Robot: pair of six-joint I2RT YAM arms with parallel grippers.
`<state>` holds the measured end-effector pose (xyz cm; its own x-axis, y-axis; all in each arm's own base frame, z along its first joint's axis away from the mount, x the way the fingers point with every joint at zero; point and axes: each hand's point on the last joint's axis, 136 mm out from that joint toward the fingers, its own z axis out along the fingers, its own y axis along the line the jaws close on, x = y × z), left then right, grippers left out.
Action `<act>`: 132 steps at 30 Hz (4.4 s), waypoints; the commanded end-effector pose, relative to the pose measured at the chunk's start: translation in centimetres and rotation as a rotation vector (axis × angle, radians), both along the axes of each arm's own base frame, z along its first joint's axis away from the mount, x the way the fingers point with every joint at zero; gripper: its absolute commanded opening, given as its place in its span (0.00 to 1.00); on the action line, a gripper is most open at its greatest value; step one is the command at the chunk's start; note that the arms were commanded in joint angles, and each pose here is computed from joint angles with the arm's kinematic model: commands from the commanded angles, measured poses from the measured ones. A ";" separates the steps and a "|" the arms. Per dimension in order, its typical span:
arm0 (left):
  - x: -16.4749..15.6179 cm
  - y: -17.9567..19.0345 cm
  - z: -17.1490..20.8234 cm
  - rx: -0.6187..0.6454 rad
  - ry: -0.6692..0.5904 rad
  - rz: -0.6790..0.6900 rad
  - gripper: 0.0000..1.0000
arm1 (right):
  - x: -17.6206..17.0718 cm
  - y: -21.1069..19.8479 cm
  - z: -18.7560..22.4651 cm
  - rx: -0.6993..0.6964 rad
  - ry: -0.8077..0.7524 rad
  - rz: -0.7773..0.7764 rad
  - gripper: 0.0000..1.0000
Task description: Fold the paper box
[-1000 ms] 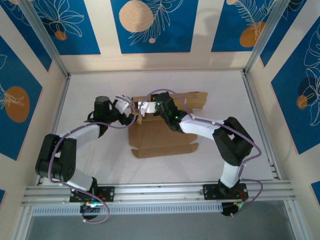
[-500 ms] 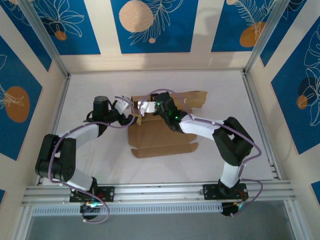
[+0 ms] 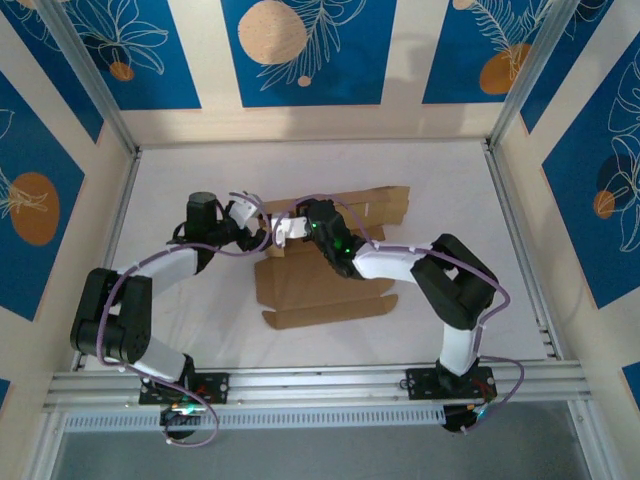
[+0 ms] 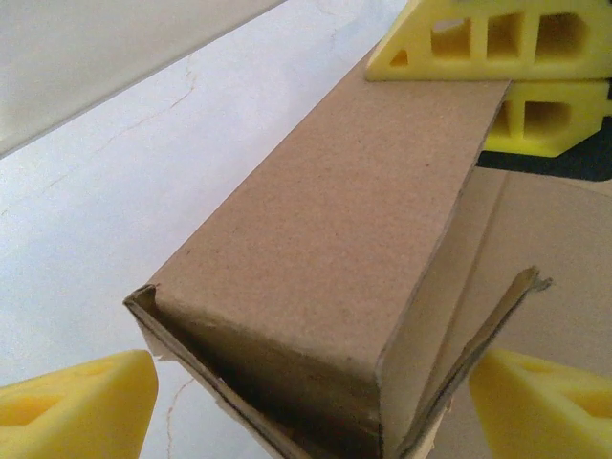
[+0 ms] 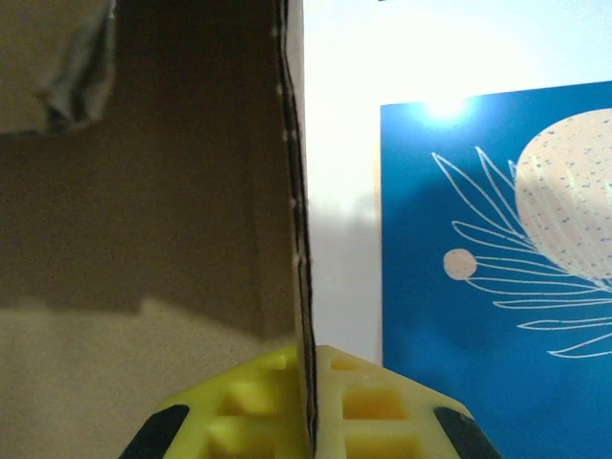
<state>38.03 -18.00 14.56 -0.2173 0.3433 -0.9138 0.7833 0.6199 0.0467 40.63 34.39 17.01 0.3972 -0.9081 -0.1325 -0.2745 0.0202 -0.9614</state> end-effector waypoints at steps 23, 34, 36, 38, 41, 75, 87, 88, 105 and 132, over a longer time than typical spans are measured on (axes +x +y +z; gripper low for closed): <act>2.5 0.3 0.0 0.095 -0.155 0.163 0.85 | 0.0 1.2 2.6 0.045 -0.258 0.001 0.00; 5.0 -0.4 -0.3 0.142 -0.187 0.242 0.72 | -0.1 1.3 1.7 0.060 -0.146 0.006 0.00; 5.0 -0.5 -0.4 0.146 -0.184 0.238 0.63 | 0.0 1.3 1.7 0.067 -0.132 0.001 0.00; 4.9 -0.7 -0.3 0.145 -0.184 0.227 0.57 | 0.3 1.2 1.8 0.074 -0.115 -0.011 0.00; 4.7 -0.9 -0.4 0.145 -0.180 0.218 0.49 | 0.6 1.3 2.0 0.089 -0.098 -0.019 0.00; 4.6 -0.5 0.7 0.158 -0.212 0.242 0.16 | -8.4 -8.8 15.8 1.065 0.662 -0.127 0.56; 5.2 -1.4 1.1 0.220 -0.208 0.169 0.16 | 0.5 -20.9 3.1 1.376 1.221 -1.104 0.45; 5.4 -1.3 1.0 0.222 -0.204 0.176 0.16 | 0.8 -21.0 2.1 1.385 1.265 -1.137 0.47; 8.3 -0.4 -1.2 0.436 -0.282 0.486 0.11 | -0.8 -16.4 -2.2 1.652 1.815 -1.392 0.48; 5.3 -6.1 -2.6 0.279 -0.067 0.204 0.06 | -1.4 -10.9 4.3 0.961 1.360 -0.660 0.68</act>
